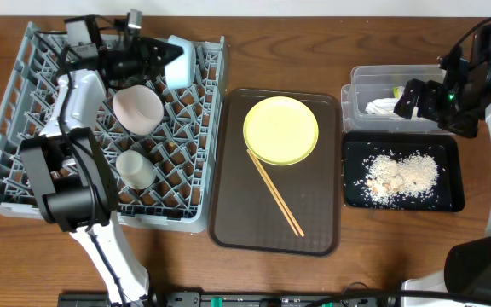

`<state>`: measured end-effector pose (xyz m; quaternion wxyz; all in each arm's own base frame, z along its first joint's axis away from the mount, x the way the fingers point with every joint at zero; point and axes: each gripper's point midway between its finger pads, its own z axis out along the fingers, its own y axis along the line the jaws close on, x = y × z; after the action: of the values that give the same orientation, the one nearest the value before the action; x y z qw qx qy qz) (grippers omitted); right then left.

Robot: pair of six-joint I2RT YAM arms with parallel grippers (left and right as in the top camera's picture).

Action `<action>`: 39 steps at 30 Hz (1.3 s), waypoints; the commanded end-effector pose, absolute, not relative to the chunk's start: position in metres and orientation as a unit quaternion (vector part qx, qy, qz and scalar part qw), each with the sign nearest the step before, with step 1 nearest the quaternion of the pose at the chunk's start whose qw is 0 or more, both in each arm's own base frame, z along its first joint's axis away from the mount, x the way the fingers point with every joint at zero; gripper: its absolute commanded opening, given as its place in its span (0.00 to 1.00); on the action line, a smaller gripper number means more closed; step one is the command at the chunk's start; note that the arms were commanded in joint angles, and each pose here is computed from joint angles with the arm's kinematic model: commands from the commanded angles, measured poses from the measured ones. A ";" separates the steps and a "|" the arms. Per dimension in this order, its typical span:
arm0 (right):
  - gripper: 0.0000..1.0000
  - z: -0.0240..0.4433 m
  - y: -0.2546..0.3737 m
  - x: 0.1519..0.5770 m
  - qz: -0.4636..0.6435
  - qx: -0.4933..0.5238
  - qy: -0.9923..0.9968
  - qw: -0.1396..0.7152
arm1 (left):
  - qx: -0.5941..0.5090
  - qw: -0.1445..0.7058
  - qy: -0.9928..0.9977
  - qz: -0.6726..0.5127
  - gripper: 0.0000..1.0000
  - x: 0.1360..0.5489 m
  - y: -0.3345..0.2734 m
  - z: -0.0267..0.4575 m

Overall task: Sort waste into correct bins and load items into the dishwasher
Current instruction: 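Carry the blue bowl with the left gripper and place it in the rack, then reach the left gripper to the tray and grasp one chopstick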

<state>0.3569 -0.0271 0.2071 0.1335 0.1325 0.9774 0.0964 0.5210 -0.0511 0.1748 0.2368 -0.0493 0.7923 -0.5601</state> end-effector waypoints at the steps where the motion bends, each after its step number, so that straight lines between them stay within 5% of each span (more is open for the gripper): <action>1: 0.99 0.215 -0.029 0.358 0.095 0.134 0.976 0.145 | -0.113 0.251 0.824 -0.496 0.38 0.532 -0.013 0.139; 2: 0.99 0.215 -0.029 0.358 0.095 0.134 0.976 0.144 | -0.118 0.254 0.824 -0.493 0.49 0.533 -0.008 0.138; 9: 0.99 0.215 -0.029 0.358 0.095 0.134 0.976 0.144 | -0.146 0.270 0.824 -0.477 0.79 0.534 0.024 0.136; 23: 0.99 0.215 -0.029 0.358 0.095 0.134 0.976 0.144 | -0.144 0.332 0.838 -0.408 0.84 0.519 0.039 0.207; 32: 0.99 0.215 -0.029 0.359 0.095 0.134 0.976 0.146 | -0.155 0.185 0.955 -0.171 0.91 0.407 -0.022 0.200; 39: 0.99 0.215 -0.029 0.359 0.095 0.134 0.976 0.146 | -0.046 0.119 0.978 -0.165 0.92 0.354 -0.110 0.202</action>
<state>0.3570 -0.0271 0.2071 0.1337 0.1325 0.9774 0.0964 0.3626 -0.1015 0.2077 0.1241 -0.0746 0.9684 -0.2032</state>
